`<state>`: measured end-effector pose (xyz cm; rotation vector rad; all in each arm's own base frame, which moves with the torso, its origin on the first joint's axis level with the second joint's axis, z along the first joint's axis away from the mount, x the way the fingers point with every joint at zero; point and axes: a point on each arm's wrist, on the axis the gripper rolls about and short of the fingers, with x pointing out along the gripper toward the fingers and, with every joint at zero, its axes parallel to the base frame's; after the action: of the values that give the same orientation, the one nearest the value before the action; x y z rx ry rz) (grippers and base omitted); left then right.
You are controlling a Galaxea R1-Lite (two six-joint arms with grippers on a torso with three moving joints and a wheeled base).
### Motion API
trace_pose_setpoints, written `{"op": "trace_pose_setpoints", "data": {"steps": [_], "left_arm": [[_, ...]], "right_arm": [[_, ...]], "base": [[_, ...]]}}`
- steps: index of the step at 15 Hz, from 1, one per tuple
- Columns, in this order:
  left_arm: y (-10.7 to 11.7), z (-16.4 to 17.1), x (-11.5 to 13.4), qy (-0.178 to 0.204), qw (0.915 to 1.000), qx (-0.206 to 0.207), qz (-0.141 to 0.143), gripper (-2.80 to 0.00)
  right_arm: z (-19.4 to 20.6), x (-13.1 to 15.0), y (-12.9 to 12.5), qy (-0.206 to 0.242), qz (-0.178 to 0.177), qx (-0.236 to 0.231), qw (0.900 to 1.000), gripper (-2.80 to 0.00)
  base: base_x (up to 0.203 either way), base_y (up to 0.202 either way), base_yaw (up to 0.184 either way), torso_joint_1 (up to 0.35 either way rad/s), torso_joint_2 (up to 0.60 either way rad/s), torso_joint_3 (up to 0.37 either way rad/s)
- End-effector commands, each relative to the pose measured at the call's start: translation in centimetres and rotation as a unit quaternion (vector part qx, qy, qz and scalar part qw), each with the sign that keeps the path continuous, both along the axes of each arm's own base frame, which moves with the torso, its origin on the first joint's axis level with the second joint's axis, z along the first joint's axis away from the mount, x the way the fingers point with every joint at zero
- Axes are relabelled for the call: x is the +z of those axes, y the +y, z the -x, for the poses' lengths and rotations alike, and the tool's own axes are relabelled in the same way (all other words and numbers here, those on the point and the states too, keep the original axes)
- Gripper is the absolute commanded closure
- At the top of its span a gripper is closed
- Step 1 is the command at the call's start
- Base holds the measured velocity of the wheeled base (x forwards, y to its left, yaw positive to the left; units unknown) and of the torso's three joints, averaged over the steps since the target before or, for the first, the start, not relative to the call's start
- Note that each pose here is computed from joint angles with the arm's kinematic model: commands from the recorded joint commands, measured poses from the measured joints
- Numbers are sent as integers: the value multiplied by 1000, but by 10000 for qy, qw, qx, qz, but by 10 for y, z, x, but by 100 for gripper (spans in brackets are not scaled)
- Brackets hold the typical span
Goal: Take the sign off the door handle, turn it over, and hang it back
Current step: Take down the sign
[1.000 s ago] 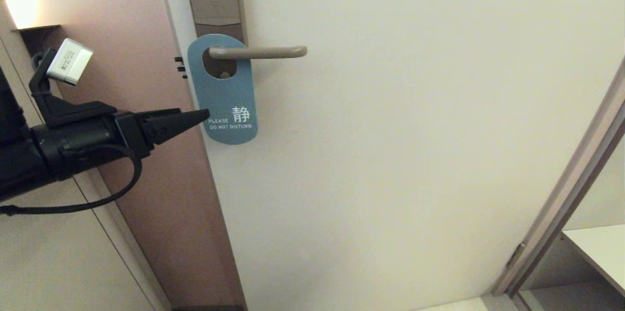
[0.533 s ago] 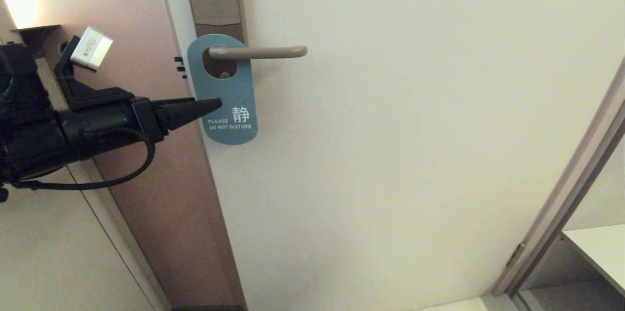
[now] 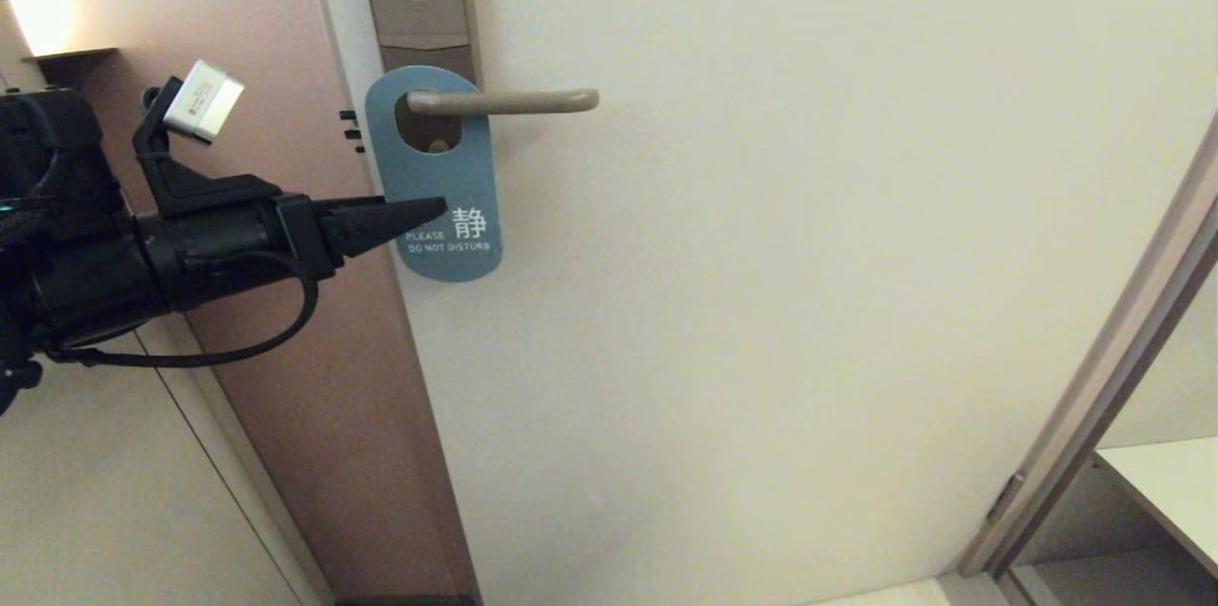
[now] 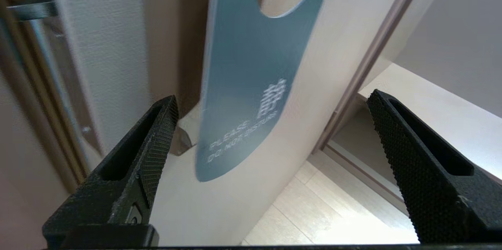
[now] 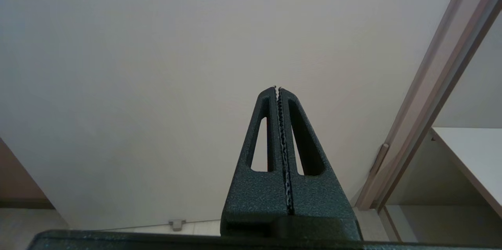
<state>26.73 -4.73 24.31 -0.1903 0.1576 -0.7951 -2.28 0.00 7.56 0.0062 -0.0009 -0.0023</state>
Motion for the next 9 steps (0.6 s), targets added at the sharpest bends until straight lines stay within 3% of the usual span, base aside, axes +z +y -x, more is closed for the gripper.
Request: {"op": "trace_pose_setpoints", "data": {"steps": [1,9], "left_arm": [[-1,1,1,-21,10000,-31,10,-280],[-2,-8,-6,-36,10000,-17,5,-280]], "right_arm": [[0,0,0,-3,0,-4,10000,0],[0,0,0,-3,0,4,10000,0]], "base": [[0,0,0,0,0,0],[0,0,0,0,0,0]]}}
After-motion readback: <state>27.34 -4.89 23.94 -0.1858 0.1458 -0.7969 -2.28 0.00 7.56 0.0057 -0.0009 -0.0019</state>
